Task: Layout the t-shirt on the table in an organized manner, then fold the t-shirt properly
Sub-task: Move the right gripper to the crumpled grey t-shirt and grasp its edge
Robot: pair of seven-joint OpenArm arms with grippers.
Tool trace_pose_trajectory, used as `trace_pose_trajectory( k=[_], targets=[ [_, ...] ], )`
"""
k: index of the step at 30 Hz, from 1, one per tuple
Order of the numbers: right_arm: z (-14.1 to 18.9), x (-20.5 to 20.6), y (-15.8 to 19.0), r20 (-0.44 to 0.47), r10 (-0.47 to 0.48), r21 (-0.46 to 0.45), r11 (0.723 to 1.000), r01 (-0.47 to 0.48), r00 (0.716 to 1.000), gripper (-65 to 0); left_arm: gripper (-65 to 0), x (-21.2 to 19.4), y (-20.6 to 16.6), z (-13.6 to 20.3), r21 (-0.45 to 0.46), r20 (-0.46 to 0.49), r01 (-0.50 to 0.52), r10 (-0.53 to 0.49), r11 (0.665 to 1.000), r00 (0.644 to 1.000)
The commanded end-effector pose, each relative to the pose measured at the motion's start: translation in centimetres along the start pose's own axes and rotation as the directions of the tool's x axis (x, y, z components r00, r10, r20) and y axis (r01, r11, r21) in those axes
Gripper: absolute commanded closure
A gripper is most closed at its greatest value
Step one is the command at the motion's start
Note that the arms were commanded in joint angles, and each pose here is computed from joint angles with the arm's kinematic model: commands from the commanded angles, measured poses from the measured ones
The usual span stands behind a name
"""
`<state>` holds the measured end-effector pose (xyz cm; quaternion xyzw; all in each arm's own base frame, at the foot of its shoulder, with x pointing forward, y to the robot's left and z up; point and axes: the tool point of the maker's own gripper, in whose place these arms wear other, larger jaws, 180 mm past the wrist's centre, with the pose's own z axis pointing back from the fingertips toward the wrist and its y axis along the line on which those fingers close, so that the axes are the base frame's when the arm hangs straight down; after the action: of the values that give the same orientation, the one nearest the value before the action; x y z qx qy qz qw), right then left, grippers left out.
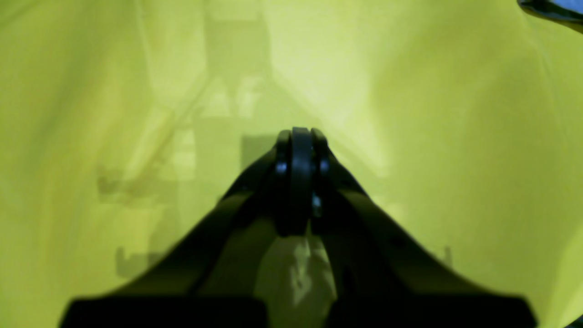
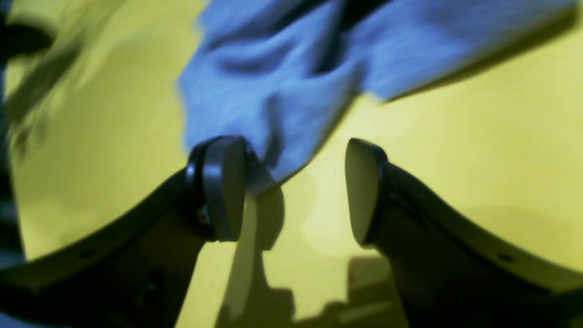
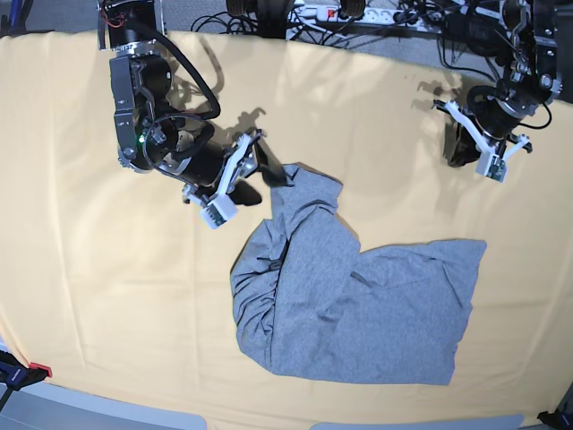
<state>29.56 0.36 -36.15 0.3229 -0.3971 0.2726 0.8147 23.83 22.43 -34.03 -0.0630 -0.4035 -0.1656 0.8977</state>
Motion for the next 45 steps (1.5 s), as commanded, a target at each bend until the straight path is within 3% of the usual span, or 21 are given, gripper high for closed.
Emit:
trace_pose_trajectory(
  k=[1, 10, 18, 29, 32, 35, 45],
  targets=[
    [0.3, 2.0, 0.2, 0.063, 0.028, 0.018, 0.999, -0.029, 0.998, -36.4, 0.0, 1.1, 0.4, 0.3, 0.008, 0.033, 0.024, -0.024, 1.000, 0.999],
    [0.8, 3.4, 1.4, 0.079, 0.055, 0.040, 0.997, -0.059, 0.995, -36.4, 0.0, 1.1, 0.4, 0.3, 0.008, 0.032, 0.023, -0.023, 1.000, 0.999],
    [0.0, 3.8, -0.3, 0.084, 0.037, -0.096, 0.995, -0.028, 0.996, -36.4, 0.0, 1.1, 0.4, 0.3, 0.008, 0.033, 0.023, -0.023, 1.000, 0.999],
    [-1.0, 3.0, 0.4, 0.036, 0.058, -0.104, 0.993, -0.054, 0.998, -35.7, 0.0, 1.2, 0.4, 0.3, 0.007, 0.033, 0.023, -0.023, 1.000, 0.999],
    [-1.5, 2.7, 1.2, 0.013, 0.069, -0.082, 0.994, -0.068, 0.998, -23.8, 0.0, 1.1, 0.4, 0.3, 0.008, 0.032, 0.023, -0.023, 1.000, 0.999],
    [-1.7, 2.3, 1.3, -0.014, 0.101, -0.089, 0.991, -0.102, 0.995, 0.0, 0.0, 1.1, 0.4, 0.3, 0.008, 0.033, 0.023, -0.023, 1.000, 0.999],
    [0.0, 3.7, 0.6, -0.050, 0.217, -0.167, 0.961, -0.222, 0.975, 0.0, 0.0, 1.2, 0.4, 0.3, 0.007, 0.035, 0.024, -0.024, 1.000, 0.999]
  ],
)
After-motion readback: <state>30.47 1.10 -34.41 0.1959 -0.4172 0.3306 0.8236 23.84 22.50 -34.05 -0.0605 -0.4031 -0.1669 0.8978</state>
